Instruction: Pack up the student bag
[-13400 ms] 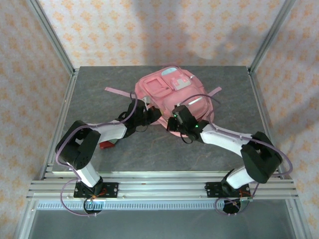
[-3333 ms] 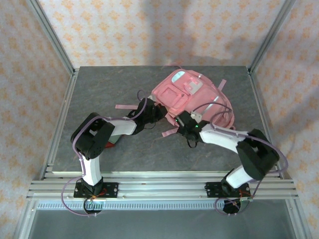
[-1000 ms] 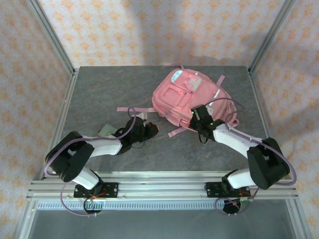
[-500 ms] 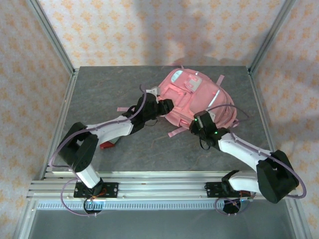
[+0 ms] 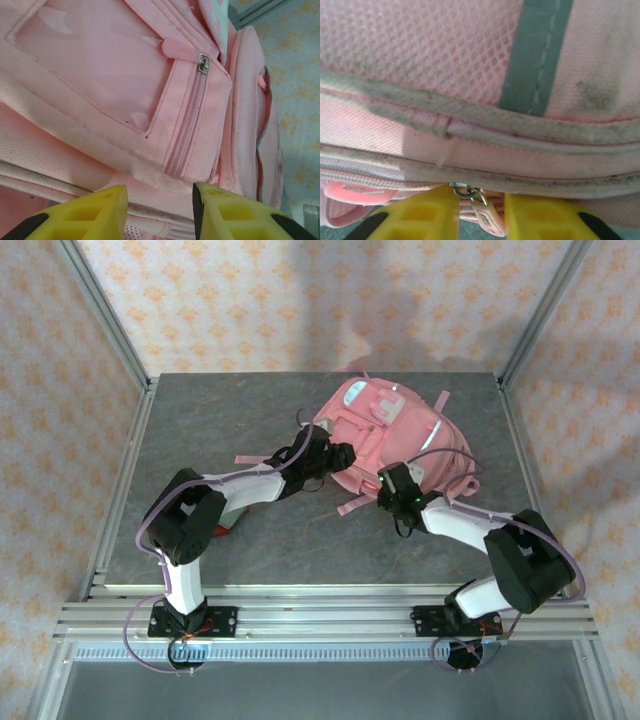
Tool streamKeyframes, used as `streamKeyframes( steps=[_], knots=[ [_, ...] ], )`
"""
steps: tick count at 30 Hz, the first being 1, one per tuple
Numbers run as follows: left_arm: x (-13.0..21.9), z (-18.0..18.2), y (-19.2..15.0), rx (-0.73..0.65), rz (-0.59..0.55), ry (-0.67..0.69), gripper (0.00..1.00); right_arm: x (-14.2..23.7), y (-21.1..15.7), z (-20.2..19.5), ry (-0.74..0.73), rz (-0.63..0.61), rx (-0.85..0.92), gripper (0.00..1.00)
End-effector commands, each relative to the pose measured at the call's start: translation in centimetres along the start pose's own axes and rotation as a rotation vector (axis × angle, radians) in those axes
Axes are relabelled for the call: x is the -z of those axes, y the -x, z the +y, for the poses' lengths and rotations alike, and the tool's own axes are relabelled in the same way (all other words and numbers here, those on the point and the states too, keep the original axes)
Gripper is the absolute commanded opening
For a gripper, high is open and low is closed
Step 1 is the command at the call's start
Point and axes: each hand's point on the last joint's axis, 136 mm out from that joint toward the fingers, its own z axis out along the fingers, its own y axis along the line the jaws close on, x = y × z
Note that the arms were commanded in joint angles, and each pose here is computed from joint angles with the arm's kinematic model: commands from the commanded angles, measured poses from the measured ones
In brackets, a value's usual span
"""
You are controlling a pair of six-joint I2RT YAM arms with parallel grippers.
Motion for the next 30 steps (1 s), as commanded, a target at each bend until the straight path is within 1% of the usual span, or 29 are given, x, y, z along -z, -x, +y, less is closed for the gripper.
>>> streamKeyframes(
  steps=[1, 2, 4, 7, 8, 10, 11, 12, 13, 15, 16, 17, 18, 21, 24, 25, 26, 28, 29, 30],
  knots=[
    [-0.5, -0.3, 0.6, -0.025, -0.003, -0.001, 0.38, 0.4, 1.8, 0.0, -0.001, -0.081, -0.009, 0.15],
    [-0.6, -0.2, 0.6, -0.024, -0.002, 0.001, 0.38, 0.4, 1.9, 0.0, -0.003, -0.08, -0.009, 0.07],
    [-0.7, -0.1, 0.6, -0.023, 0.001, 0.003, 0.38, 0.5, 1.9, 0.1, -0.002, -0.075, -0.002, 0.0],
    [-0.8, 0.0, 0.5, -0.02, -0.002, 0.004, 0.38, 0.4, 1.8, 0.0, -0.009, -0.07, 0.005, 0.0],
    [-0.9, 0.1, 0.6, -0.021, -0.003, 0.006, 0.38, 0.2, 1.6, -0.2, -0.016, -0.068, 0.007, 0.01],
    [-1.0, 0.3, 0.7, -0.023, -0.009, 0.014, 0.38, -0.2, 1.4, -0.3, -0.022, -0.058, 0.008, 0.14],
    [-1.1, 0.5, 1.0, -0.024, -0.017, 0.021, 0.39, -0.4, 1.1, -0.3, -0.025, -0.05, 0.009, 0.18],
    [-1.1, 0.8, 1.3, -0.026, -0.027, 0.027, 0.39, -0.7, 0.9, -0.4, -0.029, -0.042, 0.007, 0.21],
    [-1.1, 0.9, 1.8, -0.026, -0.04, 0.032, 0.39, -0.9, 0.7, -0.5, -0.035, -0.033, 0.009, 0.21],
    [-0.9, 1.1, 3.1, -0.02, -0.065, 0.028, 0.39, -1.4, 0.3, -0.8, -0.049, -0.023, 0.009, 0.17],
    [-0.9, 1.2, 3.6, -0.02, -0.074, 0.028, 0.39, -1.5, 0.1, -0.9, -0.053, -0.017, 0.009, 0.12],
    [-1.6, 2.3, 3.6, -0.019, -0.067, 0.054, 0.39, -1.6, 0.0, -1.0, -0.056, -0.013, 0.01, 0.06],
    [-1.8, 2.6, 4.0, -0.026, -0.07, 0.066, 0.39, -1.6, -0.1, -1.0, -0.055, -0.013, 0.01, 0.01],
    [-2.7, 3.9, 4.5, -0.038, -0.056, 0.106, 0.39, -1.3, 0.0, -1.1, -0.06, -0.014, 0.011, 0.0],
    [-4.0, 5.2, 3.6, -0.046, -0.006, 0.14, 0.38, -0.4, 0.6, -0.6, -0.045, -0.017, 0.015, 0.0],
    [-4.3, 5.6, 3.1, -0.046, 0.012, 0.146, 0.36, 0.0, 0.8, -0.2, -0.032, -0.011, 0.023, 0.0],
    [-4.7, 5.9, 2.5, -0.046, 0.036, 0.144, 0.32, 0.6, 1.0, 0.5, -0.005, 0.001, 0.032, 0.0],
    [-5.2, 6.2, 1.3, -0.041, 0.076, 0.132, 0.19, 1.3, 1.3, 2.1, 0.034, 0.05, 0.048, 0.0],
    [-5.4, 6.3, 0.8, -0.04, 0.092, 0.128, 0.1, 1.4, 1.1, 3.2, 0.056, 0.093, 0.062, 0.0],
    [-5.6, 6.3, 0.4, -0.043, 0.104, 0.124, 0.05, 1.3, 0.9, 4.4, 0.081, 0.139, 0.077, 0.0]
  ],
)
